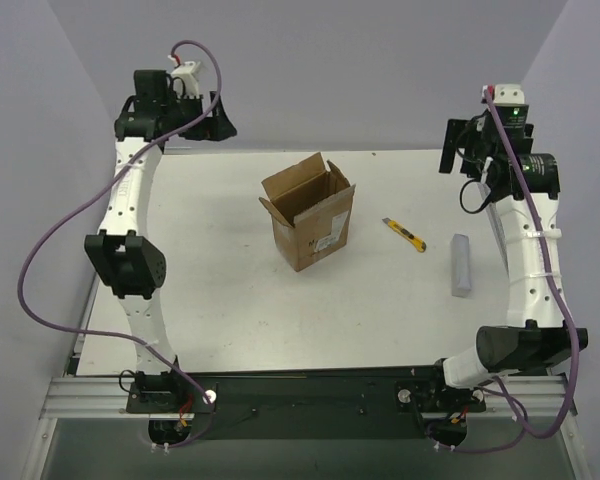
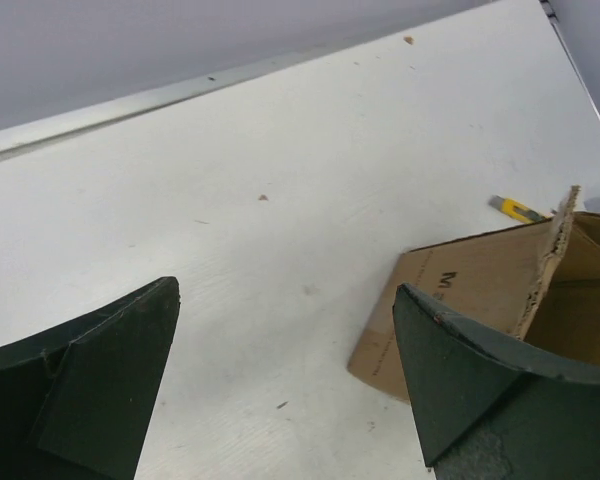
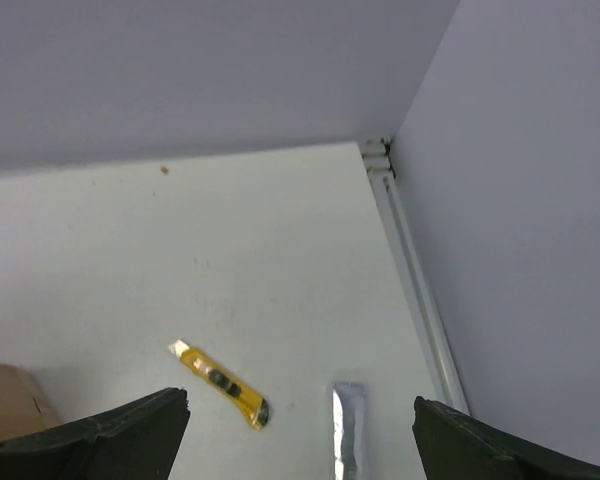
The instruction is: Unpack the express box
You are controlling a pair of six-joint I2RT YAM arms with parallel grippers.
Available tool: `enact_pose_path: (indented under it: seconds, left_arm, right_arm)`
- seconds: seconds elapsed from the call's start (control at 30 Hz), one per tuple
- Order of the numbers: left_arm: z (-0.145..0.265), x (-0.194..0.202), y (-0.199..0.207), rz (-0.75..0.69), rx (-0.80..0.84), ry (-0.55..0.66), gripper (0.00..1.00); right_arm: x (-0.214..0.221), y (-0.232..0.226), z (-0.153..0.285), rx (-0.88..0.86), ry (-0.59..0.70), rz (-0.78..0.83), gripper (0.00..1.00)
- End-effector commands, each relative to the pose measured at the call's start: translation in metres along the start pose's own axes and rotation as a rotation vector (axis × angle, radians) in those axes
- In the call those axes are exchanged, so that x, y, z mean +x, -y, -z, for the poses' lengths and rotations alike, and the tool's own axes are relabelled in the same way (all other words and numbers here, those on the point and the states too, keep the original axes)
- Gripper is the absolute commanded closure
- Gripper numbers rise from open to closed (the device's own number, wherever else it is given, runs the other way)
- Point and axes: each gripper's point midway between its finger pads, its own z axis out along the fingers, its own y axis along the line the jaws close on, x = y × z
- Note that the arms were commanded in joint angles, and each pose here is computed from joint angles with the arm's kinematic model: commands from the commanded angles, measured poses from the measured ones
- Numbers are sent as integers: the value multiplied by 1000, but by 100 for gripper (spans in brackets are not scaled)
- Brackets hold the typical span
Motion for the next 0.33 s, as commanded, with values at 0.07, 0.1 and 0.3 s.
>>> enact_pose_path:
  seconds: [0.07,0.1,0.3]
  left_arm:
    - [71,-59,-14,-111,-130,181,3]
    - [80,-61,-34,-94,-192,192,3]
    - [102,-72,-45,-129,-300,235,3]
  right_arm:
    - [-85,15,56,93,204,93,0]
    - [-90,15,56,102,212,89,0]
    - [-102,3,67,42,259,28,0]
